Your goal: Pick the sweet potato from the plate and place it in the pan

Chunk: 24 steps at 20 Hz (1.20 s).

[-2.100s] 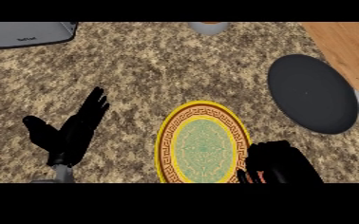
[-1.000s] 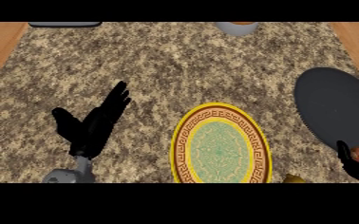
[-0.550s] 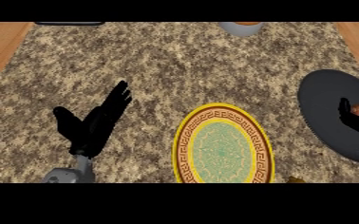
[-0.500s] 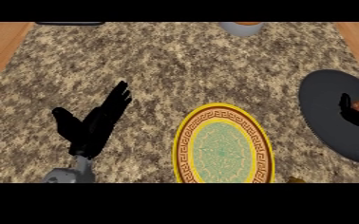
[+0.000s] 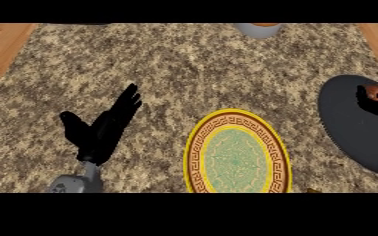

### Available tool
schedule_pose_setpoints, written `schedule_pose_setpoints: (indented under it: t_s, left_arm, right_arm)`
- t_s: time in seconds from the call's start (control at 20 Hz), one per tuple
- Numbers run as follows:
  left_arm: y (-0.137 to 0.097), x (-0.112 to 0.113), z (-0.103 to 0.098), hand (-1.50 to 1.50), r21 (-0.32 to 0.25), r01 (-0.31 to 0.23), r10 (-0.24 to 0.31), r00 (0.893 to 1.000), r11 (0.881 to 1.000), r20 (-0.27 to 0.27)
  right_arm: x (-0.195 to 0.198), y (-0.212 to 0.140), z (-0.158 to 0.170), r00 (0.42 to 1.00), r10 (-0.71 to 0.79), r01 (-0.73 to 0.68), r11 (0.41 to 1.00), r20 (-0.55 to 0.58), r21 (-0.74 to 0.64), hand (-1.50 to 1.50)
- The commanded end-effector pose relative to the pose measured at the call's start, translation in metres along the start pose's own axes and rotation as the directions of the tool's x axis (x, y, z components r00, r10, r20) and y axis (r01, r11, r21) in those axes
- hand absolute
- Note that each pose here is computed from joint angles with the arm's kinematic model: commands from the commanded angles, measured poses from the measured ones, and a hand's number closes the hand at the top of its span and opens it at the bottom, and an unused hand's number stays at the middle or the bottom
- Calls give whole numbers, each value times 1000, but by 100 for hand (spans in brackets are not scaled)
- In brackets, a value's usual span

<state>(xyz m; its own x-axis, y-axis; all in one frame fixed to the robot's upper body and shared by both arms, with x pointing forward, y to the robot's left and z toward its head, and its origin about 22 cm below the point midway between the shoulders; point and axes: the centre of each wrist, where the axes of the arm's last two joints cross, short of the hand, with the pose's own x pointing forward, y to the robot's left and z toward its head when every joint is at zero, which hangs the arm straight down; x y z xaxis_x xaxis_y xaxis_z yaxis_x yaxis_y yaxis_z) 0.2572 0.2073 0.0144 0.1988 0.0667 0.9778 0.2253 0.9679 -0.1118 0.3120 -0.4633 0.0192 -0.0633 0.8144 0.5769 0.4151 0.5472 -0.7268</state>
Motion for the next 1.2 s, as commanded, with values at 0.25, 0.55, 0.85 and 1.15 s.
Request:
schedule_pose_setpoints:
  t_s: [0.25, 0.55, 0.85, 1.15]
  left_arm:
    - [-13, -5, -18, 0, -10, 14, -14, 1000, 1000, -5]
    - [10, 8, -3, 0, 3, -12, 12, 1000, 1000, 5]
    - [5, -1, 2, 0, 5, 10, -10, 1000, 1000, 5]
    - [2, 10, -4, 0, -5, 1, -1, 1000, 1000, 0]
  right_arm:
    - [-7, 30, 5, 992, 52, -25, 974, -116, 225, -150]
    - [-6, 18, -6, 941, -334, 337, 938, -49, 84, -150]
    - [-28, -30, -2, 833, -525, 541, 839, -176, 62, -150]
    - [-46, -44, 23, 795, -566, 603, 778, -217, 179, -150]
